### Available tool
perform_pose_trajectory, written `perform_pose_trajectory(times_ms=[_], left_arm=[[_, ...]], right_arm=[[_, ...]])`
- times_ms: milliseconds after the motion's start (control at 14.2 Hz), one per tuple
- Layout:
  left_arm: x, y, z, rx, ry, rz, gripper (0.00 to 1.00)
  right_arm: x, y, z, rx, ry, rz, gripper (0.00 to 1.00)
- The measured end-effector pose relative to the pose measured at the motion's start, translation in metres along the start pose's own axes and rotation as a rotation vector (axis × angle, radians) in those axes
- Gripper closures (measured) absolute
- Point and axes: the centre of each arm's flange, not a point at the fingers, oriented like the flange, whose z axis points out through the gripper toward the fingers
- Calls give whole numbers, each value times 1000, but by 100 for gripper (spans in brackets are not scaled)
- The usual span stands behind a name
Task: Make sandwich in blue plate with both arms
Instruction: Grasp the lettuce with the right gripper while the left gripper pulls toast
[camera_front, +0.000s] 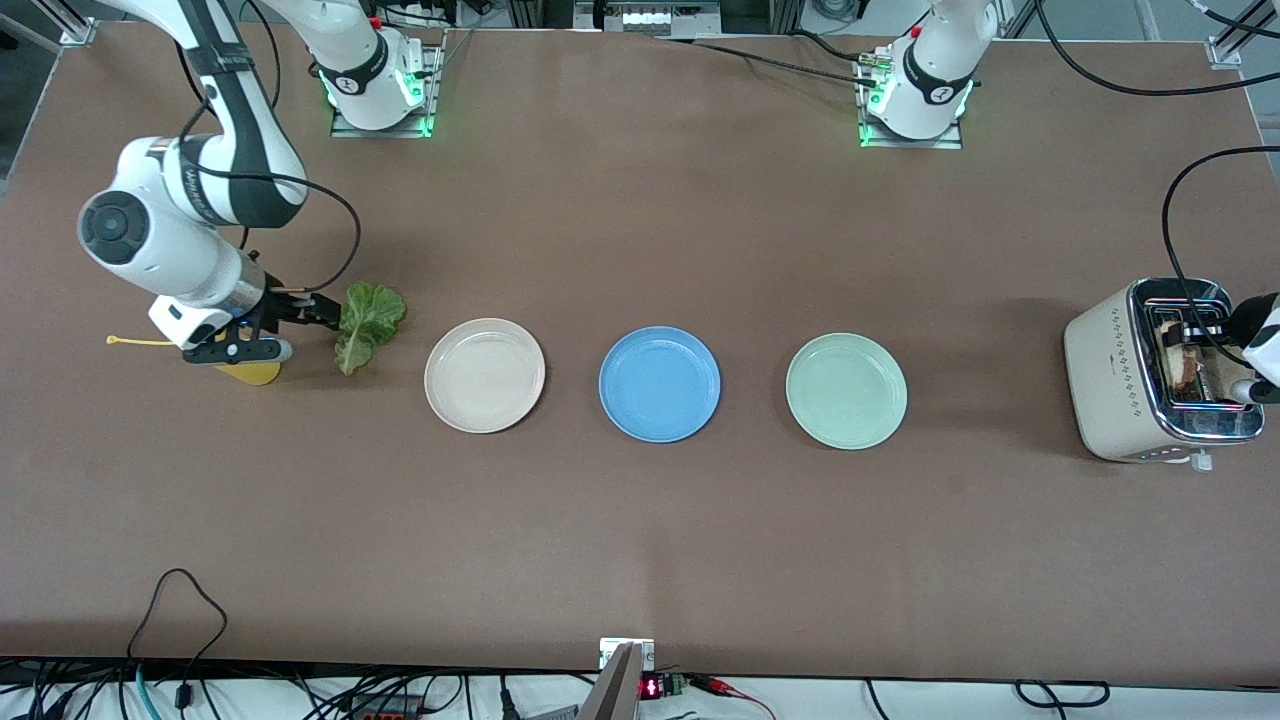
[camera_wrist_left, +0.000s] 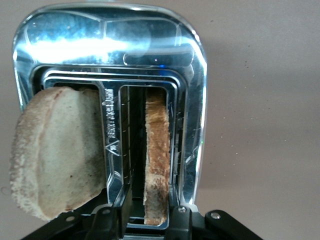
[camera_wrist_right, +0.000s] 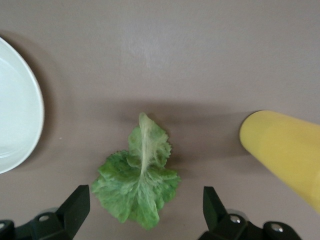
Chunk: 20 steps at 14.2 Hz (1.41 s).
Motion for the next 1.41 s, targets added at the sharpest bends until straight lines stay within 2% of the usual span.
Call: perform_pose_trajectory(times_ms=[141,211,352,633,844,1055,1195,1406], left_arm=[[0,-2,2,-1,-2,-4,80],[0,-3,2,-2,-3,-4,81],[0,-2,4,-3,-6,-3,91],[2,-2,-10,2,14,18,92],[-8,-1,-84,-9,26,47,92],[-17,51,-163,-34,66,143,92],[-10,115,-169,-106,63,207,92],[9,214,-145,-222,13,170,92]], right_arm=[[2,-6,23,-4,14,-11,0],[4,-7,35,-5,19,-13,0],[7,-7,58,-9,25,-14,0],[8,-6,84,-12,9,-14,0],[6,-6,92,-12,-6,-14,4],[5,-6,99,-12,-17,-14,41],[5,-6,101,-13,-21,-14,60],[6,-7,100,-13,-18,-18,91]])
